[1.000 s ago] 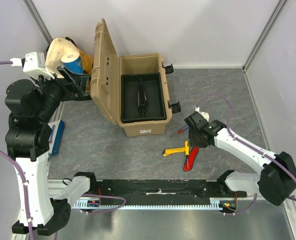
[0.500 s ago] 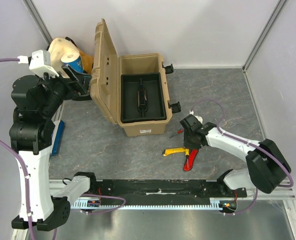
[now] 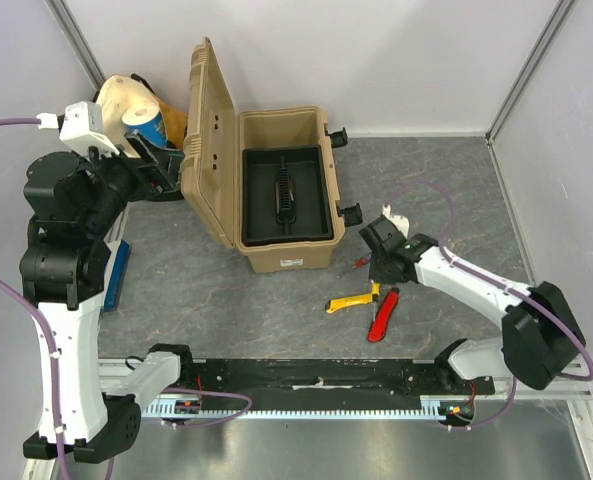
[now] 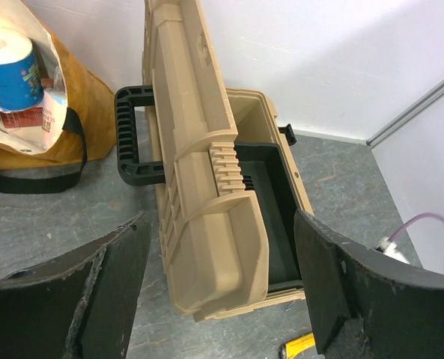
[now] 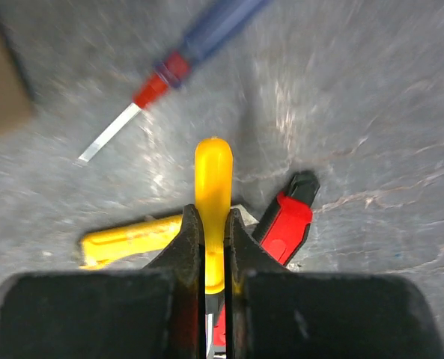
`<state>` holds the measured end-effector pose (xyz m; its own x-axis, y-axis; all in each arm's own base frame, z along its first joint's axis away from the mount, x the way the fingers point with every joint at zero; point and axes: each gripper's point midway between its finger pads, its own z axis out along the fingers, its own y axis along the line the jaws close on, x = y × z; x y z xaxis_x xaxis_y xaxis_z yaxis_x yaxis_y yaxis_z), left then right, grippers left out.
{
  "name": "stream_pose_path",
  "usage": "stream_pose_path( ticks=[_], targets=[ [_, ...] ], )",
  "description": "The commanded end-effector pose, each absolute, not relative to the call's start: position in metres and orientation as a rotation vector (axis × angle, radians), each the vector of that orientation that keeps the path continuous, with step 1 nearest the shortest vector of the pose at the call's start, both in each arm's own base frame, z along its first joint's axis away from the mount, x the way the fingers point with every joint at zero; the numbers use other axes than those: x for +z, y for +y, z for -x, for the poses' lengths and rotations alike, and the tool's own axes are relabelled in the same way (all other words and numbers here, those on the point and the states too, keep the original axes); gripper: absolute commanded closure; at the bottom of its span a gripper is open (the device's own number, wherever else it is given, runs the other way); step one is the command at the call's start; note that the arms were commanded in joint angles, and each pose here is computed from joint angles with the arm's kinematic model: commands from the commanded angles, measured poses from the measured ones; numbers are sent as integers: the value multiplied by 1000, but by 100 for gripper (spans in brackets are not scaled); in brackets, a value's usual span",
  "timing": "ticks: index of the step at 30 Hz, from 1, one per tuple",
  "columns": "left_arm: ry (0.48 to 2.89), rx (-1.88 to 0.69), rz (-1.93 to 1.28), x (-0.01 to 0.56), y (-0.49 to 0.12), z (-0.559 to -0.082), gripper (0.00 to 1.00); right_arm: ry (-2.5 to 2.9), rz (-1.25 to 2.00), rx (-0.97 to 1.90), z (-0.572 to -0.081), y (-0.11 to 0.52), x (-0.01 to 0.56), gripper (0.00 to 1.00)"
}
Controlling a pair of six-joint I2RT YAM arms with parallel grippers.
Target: Pack the tool kit
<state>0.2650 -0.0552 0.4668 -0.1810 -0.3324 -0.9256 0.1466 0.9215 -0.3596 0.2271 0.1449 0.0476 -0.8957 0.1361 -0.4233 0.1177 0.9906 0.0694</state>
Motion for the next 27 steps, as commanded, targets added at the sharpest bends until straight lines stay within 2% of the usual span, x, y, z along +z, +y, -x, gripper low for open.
stream_pose_path(
  ticks=[1, 7, 12, 18, 25, 27],
  targets=[
    [1667, -427, 102, 475, -57, -261, 18, 2419, -229, 44, -274, 141, 141, 100],
    [1660, -416, 107, 477, -55, -259, 18, 2198, -159, 210, -315, 168, 249, 100],
    [1662, -420, 104, 476, -56, -259, 18, 2095, -32, 455, -347, 226, 298, 100],
    [1668, -422, 107, 474, -56, -260, 18, 2059, 4, 515, -395, 278, 288, 100],
    [1676, -440, 101, 470, -59, -262, 18, 2094, 46, 367, -437, 310, 240, 100],
    [1676, -439, 100, 470, -59, -262, 18, 2108, 33, 311, -441, 306, 231, 93]
  ],
)
